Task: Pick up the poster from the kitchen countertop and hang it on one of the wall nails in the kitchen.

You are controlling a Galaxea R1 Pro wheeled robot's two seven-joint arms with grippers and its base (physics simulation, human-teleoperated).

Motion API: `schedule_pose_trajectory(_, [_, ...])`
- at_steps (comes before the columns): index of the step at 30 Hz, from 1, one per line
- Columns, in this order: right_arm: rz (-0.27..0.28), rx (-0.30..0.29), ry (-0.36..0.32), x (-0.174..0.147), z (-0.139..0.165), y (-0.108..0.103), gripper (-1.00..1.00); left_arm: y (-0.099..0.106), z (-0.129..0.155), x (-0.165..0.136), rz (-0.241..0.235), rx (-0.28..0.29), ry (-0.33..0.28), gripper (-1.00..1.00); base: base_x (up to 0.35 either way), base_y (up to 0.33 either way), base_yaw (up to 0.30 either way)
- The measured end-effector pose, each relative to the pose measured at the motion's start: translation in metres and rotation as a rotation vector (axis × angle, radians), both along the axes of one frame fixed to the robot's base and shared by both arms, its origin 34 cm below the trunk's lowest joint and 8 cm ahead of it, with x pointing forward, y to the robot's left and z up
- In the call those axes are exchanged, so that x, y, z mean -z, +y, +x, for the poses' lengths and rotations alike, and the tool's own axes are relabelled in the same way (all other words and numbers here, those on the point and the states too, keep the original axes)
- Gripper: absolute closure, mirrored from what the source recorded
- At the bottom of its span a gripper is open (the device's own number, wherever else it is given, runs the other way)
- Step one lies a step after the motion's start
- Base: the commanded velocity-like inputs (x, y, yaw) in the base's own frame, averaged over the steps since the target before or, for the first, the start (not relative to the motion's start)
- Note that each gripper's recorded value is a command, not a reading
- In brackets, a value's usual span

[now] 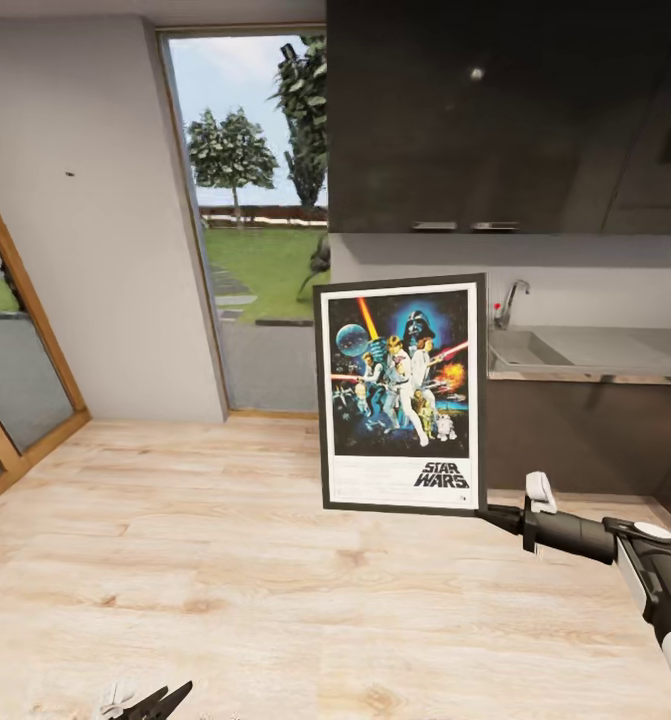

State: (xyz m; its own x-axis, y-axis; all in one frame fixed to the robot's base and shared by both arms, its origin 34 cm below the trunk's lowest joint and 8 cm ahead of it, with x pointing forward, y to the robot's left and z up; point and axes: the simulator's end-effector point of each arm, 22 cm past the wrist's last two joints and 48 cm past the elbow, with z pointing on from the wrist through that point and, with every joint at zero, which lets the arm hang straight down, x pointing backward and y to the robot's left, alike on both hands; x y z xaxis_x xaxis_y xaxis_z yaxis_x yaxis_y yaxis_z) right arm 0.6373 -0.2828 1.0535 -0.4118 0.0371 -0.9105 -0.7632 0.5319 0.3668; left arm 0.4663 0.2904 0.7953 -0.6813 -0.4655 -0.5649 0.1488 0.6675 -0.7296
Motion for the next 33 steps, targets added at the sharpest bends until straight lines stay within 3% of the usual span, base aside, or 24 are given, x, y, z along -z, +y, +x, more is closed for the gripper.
schedule_pose_trajectory(17, [-0.003,-0.002,-0.006,-0.0023,0.0004,0.0003,1.00,0.0011,0.0001,0.0000,0.001,-0.003,0.001,-1.00,0.012,0.269,0.286])
schedule_pose_trajectory(33, [-0.003,-0.001,-0.006,-0.0025,0.0001,0.0002,1.00,0.0012,-0.0002,-0.0001,0.001,-0.002,0.001,-1.00,0.203,0.254,0.248])
